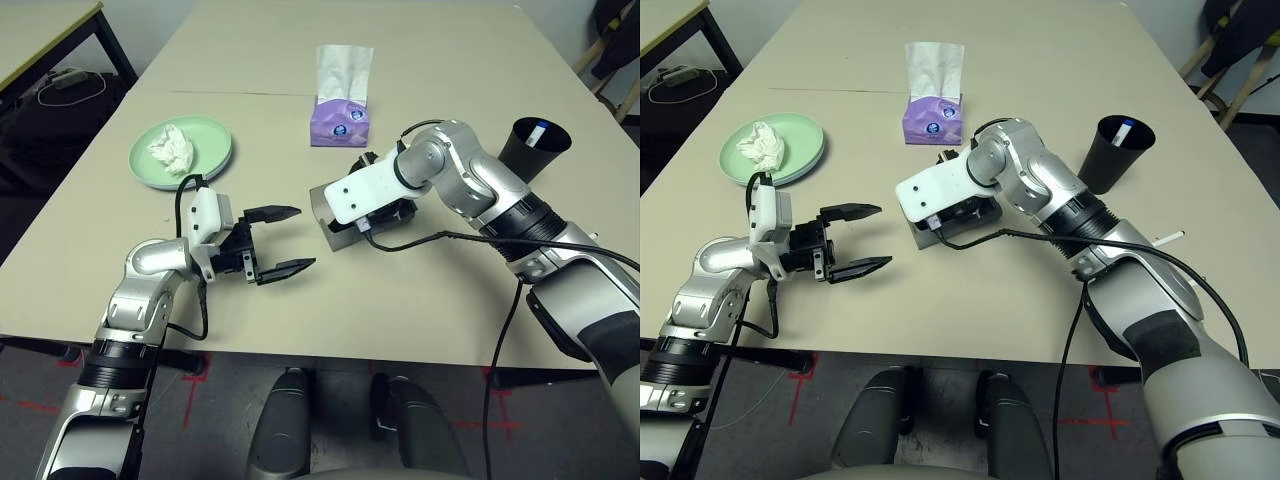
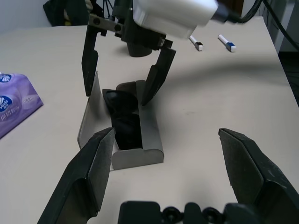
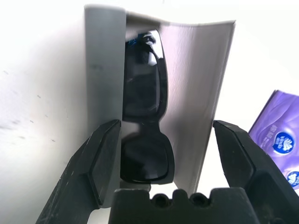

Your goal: Organize and tidy the items on the table.

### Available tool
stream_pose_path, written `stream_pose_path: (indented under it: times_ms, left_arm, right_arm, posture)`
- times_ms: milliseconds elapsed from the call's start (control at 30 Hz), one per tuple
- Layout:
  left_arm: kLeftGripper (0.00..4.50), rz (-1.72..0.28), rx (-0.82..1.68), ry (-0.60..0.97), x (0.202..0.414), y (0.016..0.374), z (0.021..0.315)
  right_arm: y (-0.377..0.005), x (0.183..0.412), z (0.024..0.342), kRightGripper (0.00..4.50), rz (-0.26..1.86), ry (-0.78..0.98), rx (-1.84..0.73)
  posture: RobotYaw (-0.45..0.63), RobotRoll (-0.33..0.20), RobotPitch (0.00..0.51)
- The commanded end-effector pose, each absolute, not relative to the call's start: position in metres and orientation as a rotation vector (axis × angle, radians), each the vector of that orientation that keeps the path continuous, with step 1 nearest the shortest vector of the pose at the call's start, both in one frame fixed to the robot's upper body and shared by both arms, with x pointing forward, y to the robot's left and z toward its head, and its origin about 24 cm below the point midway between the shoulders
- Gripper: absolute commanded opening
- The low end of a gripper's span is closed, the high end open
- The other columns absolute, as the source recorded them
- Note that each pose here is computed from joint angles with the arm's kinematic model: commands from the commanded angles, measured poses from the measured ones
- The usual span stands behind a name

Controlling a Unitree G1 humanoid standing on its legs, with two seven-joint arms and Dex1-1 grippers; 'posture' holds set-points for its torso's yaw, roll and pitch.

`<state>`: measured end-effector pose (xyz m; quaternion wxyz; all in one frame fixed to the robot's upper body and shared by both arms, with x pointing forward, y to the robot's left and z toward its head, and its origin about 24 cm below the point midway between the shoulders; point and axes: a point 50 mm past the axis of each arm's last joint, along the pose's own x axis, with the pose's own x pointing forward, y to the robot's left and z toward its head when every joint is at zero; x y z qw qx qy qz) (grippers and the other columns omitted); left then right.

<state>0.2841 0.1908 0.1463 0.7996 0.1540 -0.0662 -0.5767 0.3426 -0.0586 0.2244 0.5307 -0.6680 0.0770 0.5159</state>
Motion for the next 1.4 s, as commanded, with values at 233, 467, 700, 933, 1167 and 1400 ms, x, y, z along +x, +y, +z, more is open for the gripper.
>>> stream_pose_path:
  times_ms: [233, 467, 700, 933, 1167, 1400]
  left_arm:
    - [4.5, -1.255, 0.347, -0.129, 0.29, 0.192, 0.145]
    - [4.5, -1.262, 0.355, -0.127, 0.293, 0.193, 0.148]
    - [4.5, -1.263, 0.366, -0.126, 0.297, 0.192, 0.148]
    - [4.5, -1.278, 0.367, -0.121, 0.3, 0.192, 0.151]
    - [4.5, -1.271, 0.358, -0.111, 0.3, 0.191, 0.149]
    - [4.5, -1.244, 0.348, -0.101, 0.3, 0.193, 0.147]
  right_arm:
    - [-0.084, 0.327, 0.237, 4.47, 1.186, 0.297, -1.259]
    - [-0.119, 0.326, 0.222, 4.47, 1.106, 0.311, -0.863]
    - [-0.154, 0.323, 0.196, 4.47, 1.005, 0.196, -0.484]
    - [-0.174, 0.314, 0.173, 4.47, 0.924, 0.039, -0.286]
    - [-0.186, 0.312, 0.148, 4.47, 0.846, -0.101, -0.155]
    - [-0.199, 0.311, 0.135, 4.47, 0.826, -0.146, -0.17]
  posture:
    - [0.14, 0.0, 0.15]
    - [0.11, 0.0, 0.15]
    - [0.09, 0.0, 0.152]
    - [0.07, 0.0, 0.155]
    - [0.09, 0.0, 0.167]
    - [0.1, 0.0, 0.175]
